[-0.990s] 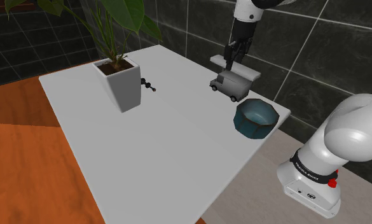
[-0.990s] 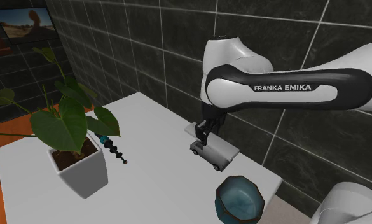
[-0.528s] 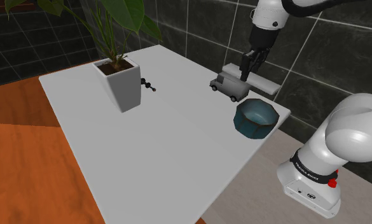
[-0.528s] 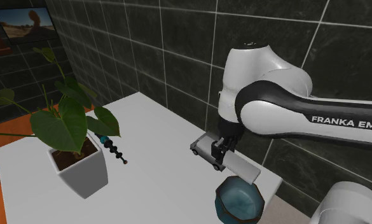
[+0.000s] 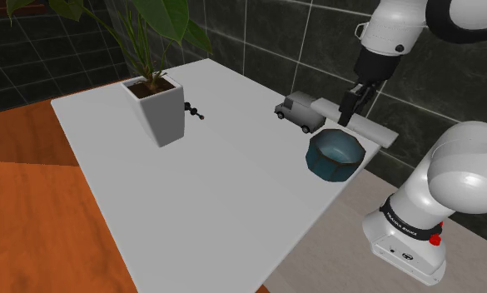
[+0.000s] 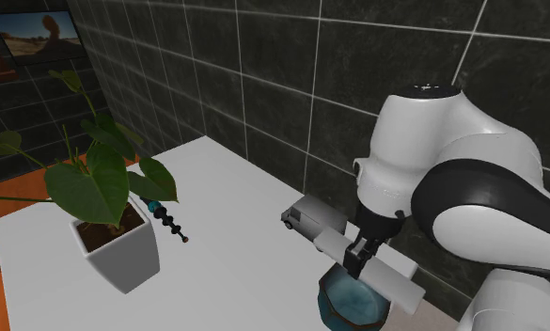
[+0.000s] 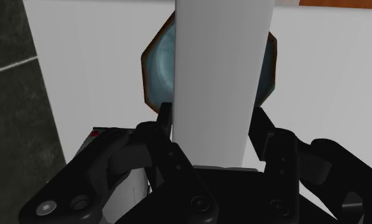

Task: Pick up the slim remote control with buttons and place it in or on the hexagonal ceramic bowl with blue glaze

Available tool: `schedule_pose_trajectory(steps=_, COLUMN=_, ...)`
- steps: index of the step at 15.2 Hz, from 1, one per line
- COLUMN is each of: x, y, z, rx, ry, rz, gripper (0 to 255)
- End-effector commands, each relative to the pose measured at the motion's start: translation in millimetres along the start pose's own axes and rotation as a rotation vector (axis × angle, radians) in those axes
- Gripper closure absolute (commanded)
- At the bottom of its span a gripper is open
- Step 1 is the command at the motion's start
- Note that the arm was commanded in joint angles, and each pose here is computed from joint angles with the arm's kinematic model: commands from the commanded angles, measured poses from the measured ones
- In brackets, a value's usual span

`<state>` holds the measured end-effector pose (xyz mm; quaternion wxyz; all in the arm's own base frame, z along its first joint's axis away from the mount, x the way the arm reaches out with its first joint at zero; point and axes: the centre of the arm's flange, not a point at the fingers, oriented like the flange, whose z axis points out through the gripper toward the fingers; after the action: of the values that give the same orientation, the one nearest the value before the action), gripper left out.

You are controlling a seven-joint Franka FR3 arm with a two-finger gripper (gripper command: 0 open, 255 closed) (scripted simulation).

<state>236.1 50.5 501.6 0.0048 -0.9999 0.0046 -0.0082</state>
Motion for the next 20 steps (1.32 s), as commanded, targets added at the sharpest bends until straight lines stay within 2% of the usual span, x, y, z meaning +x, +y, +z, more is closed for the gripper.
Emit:
schedule_pose_trajectory(steps=1, x=-2.5, y=0.0, z=9.5, rx=0.0, ry=0.0, rz=0.0, gripper=255)
schedule_pose_trajectory(steps=12, x=-3.5, y=0.5, z=69.1, rx=0.0, ry=0.0, rz=0.0, gripper=255)
schedule_pose_trajectory(steps=20, x=-3.5, y=0.5, z=69.1, rx=0.0, ry=0.0, rz=0.0, gripper=255)
